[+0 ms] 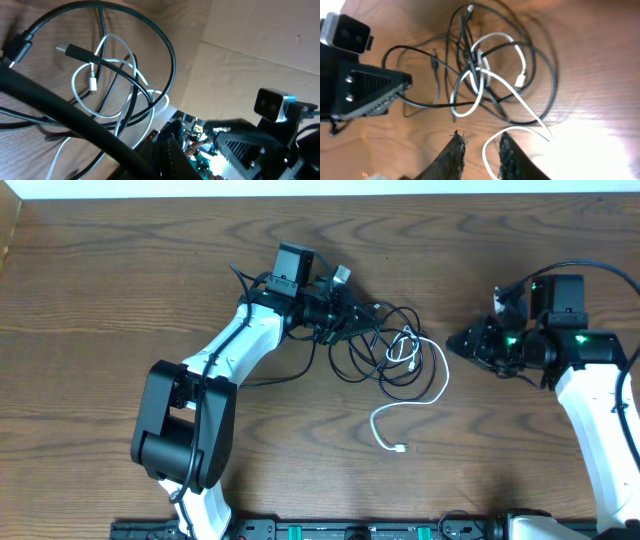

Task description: Untangle cables

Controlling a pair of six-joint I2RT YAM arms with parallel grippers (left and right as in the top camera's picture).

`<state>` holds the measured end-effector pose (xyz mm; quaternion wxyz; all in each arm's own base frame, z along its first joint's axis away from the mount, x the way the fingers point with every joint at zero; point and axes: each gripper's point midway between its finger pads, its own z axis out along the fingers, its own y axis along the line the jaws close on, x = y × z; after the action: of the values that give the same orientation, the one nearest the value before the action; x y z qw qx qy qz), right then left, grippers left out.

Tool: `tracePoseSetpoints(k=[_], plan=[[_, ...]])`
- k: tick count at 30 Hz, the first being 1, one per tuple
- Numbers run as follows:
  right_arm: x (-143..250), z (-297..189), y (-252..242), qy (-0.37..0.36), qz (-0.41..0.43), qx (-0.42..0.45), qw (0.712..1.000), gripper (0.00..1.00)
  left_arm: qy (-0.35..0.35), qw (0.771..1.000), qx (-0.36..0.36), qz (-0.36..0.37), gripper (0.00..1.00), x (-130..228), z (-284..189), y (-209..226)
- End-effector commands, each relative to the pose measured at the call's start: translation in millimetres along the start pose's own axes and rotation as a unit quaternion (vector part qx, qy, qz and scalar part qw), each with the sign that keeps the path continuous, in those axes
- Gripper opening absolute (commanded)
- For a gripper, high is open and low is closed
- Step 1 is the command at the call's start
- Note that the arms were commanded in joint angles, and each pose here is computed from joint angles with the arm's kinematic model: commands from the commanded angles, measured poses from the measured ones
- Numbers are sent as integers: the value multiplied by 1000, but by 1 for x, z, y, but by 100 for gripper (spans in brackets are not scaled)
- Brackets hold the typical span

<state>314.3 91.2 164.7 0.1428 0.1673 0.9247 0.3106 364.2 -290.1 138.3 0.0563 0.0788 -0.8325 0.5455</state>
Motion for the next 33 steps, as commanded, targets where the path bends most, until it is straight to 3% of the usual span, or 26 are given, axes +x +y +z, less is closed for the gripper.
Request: tracePoseSetpoints(k=[1, 7, 11, 15, 26, 33], plan=[[13, 13, 2, 24, 62, -5, 998, 19, -5, 1000, -3, 16, 7, 0, -1, -1], [31, 42, -2, 29, 126, 9, 992, 18, 0, 1000, -8, 6, 7, 3, 0, 1], [42, 64, 6, 27, 112, -14, 993, 25, 0, 1000, -8, 6, 8, 3, 0, 1], [41, 81, 8, -11, 84, -10, 996, 27, 1, 1000, -9, 7, 8, 4, 1, 1], [32, 91, -2, -104, 136, 59, 983, 37, 8, 1000, -10, 10, 8, 9, 6, 0], [38, 109, -5, -96, 177, 68, 977, 38, 8, 1000, -10, 10, 8, 9, 6, 0]])
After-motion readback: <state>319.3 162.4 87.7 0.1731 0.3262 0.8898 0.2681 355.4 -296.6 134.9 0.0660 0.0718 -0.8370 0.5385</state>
